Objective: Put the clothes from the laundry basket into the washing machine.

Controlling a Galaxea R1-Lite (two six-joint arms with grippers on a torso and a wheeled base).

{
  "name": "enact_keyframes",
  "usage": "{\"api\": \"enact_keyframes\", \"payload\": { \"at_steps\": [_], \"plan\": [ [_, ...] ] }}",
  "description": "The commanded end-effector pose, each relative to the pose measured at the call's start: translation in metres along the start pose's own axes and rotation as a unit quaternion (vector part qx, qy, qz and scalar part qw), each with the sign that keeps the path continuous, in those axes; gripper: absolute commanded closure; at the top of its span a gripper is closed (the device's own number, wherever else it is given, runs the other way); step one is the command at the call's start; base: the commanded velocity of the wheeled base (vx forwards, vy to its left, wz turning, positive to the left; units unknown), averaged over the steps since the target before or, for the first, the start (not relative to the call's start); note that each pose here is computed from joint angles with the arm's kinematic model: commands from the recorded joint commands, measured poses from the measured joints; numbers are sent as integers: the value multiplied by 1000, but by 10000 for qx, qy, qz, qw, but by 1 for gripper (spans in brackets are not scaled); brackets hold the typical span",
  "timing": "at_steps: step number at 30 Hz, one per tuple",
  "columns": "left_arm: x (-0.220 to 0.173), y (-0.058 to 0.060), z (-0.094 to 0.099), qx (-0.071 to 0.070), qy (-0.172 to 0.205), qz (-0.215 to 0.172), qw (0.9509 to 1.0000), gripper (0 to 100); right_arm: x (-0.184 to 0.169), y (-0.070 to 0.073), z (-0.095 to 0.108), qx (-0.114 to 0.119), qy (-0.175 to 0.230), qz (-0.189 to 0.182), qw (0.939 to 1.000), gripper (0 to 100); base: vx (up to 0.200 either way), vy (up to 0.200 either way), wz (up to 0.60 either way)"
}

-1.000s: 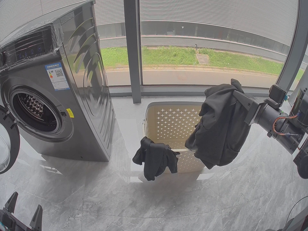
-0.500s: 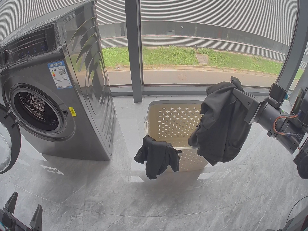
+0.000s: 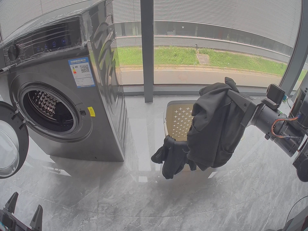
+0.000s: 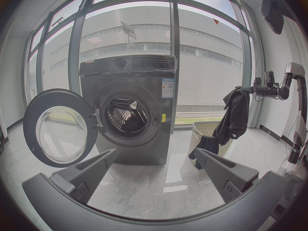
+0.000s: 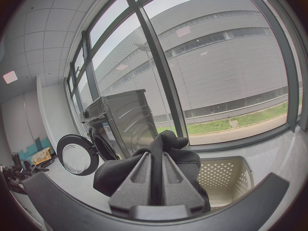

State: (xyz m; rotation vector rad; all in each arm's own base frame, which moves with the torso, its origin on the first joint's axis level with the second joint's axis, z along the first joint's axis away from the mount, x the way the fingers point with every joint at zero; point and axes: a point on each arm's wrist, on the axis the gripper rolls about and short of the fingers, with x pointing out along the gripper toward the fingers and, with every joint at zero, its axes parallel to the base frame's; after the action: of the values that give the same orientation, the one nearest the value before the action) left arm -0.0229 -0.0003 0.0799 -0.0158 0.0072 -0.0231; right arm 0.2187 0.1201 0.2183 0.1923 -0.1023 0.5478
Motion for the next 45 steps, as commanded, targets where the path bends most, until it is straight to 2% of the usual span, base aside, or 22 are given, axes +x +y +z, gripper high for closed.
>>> {"api": "enact_keyframes", "payload": {
  "at_steps": [1, 8, 17, 19, 23, 34, 45],
  "plan": [
    [0, 0, -4, 2, 11, 1, 10000, 0, 0, 3, -1, 10, 6, 56, 10000, 100, 0, 200, 0],
    [0, 0, -4, 2, 11, 9, 10000, 0, 1, 8, -4, 36, 62, 162, 9998, 100, 0, 200, 0],
    [0, 0, -4, 2, 3, 9, 10000, 0, 1, 7, -6, 11, 100, 16, 9999, 100, 0, 200, 0],
    [0, 0, -4, 2, 11, 9, 10000, 0, 3, 5, -10, -9, 127, -353, 9993, 100, 0, 200, 0],
    [0, 0, -4, 2, 11, 9, 10000, 0, 3, 3, -11, -18, 145, -635, 9979, 100, 0, 200, 0],
    [0, 0, -4, 2, 11, 9, 10000, 0, 4, 4, -12, -12, 173, -748, 9970, 100, 0, 200, 0],
    [0, 0, -4, -6, 3, 1, 10000, 0, 4, 8, -14, 6, 174, -641, 9978, 100, -36, 0, 0]
  ]
}}
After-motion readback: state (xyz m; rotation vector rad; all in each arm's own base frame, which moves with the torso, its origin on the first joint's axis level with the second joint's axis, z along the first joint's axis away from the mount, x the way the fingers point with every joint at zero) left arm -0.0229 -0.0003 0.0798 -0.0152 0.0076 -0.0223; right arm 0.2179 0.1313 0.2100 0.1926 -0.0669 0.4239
